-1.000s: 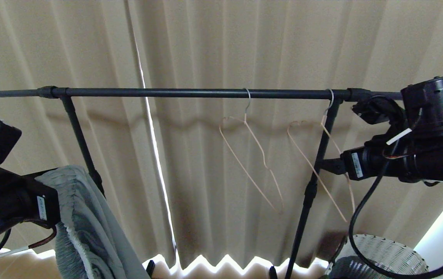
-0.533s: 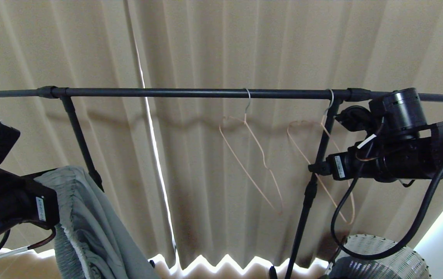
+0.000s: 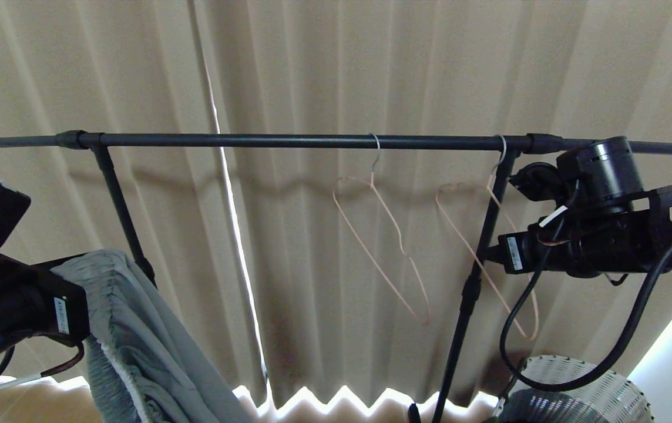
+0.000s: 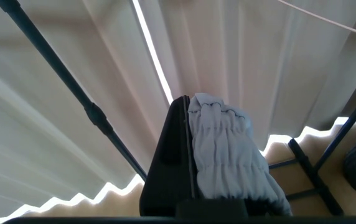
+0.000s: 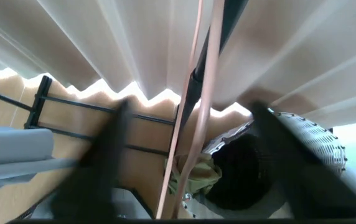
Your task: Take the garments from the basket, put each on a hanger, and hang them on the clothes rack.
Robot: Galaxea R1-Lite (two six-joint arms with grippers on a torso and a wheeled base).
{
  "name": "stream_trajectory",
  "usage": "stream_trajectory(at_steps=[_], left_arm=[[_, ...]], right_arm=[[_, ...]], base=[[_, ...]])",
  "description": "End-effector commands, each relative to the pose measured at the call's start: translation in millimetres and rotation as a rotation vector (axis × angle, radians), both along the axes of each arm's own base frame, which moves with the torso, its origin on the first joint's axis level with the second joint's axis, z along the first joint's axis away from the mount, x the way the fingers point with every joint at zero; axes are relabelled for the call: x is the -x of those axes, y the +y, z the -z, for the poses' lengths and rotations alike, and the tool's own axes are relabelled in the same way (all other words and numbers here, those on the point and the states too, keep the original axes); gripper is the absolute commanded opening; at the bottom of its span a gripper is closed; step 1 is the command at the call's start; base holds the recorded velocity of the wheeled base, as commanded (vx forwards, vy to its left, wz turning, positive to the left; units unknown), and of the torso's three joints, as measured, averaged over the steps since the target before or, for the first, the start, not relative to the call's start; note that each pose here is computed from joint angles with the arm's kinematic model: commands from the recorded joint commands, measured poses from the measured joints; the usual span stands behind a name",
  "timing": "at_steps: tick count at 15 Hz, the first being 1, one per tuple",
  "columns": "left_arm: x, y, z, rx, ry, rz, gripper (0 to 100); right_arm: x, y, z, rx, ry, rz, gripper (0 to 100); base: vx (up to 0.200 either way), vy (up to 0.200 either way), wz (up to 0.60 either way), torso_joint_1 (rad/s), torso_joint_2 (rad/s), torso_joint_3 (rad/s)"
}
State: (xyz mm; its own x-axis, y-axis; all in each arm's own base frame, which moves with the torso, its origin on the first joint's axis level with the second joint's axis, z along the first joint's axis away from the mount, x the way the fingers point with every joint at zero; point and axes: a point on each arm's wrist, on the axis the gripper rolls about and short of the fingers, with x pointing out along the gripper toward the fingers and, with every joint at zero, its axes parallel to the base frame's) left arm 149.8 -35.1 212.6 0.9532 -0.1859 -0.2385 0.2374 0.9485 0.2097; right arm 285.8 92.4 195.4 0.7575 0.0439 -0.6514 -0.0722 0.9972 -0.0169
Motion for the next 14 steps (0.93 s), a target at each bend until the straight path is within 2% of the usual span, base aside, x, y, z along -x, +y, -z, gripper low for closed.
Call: stream_trajectory(at_steps=[1,9,14], left_arm=[[0.2,0.1,-0.2,0.000,-0.002,-0.001,0],[-0.2,-0.1,1.1,-0.002,0.004,0.000,0],[0.3,0.1,3.7,-0.044,0.005,0.010,0]], right_arm=[[0.9,-0.2,-2.0,-0.002,-0.006,0.000,0],[7.7,-2.5,-12.4,-0.012,-0.040,-0.001,0],[22.0,-7.3,-36.3,-0.050,-0.148,-0.002,0]], base=[[0.000,0.000,0.00,0.000,0.00,0.000],[0.000,0.000,0.00,0.000,0.00,0.000],[0.000,0.000,0.00,0.000,0.00,0.000]])
